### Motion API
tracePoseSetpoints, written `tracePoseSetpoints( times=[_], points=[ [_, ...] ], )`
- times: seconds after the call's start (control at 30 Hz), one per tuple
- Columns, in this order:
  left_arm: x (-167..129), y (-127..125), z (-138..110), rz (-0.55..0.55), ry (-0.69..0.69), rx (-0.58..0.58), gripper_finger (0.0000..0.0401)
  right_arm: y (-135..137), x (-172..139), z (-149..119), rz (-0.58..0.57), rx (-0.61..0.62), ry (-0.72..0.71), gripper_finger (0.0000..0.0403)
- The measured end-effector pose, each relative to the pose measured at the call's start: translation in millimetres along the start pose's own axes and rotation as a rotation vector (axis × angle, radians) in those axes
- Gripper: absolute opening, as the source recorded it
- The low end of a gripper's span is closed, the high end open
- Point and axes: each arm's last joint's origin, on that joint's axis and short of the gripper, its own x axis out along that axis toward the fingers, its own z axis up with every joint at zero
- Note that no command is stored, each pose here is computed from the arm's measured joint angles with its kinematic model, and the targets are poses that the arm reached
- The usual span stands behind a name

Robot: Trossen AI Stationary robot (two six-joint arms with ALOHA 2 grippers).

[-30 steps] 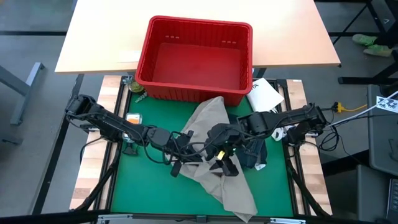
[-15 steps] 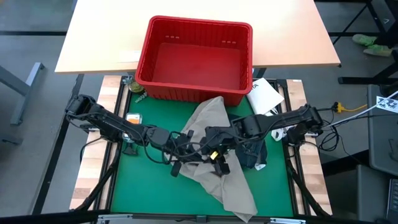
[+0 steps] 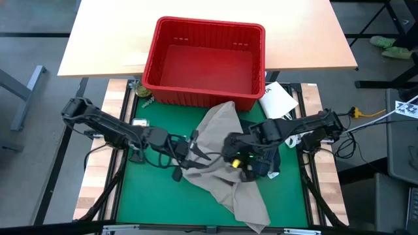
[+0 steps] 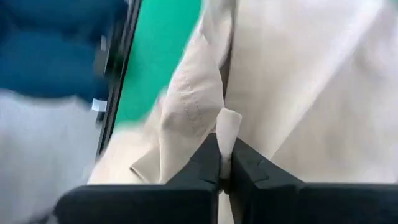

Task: Fold Laundry from Bin
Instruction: Fold the gray shorts

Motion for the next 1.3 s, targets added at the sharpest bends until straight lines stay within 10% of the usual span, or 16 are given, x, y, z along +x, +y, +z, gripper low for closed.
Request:
tracePoseSetpoints(
  times=[0.23,0.73,1.3],
  points=[
    [-39.8,11.6,23.4,0.123,0.072,0.032,0.0111,18.3,-12.8,-40.8,-0.001,0.052,0.357,0.0022],
    [-69.9,41.2,-41.6,0.464,0.744,-0.342,0.0110,52.1,-1.4,-53.2,-0.032,0.193,0.411,0.0014],
    [-41.6,35.0,-107.1,0.347,1.117,-0.524,0.0110,108.4,1.3,-76.8,-0.139,0.195,0.394,0.0014]
  ],
)
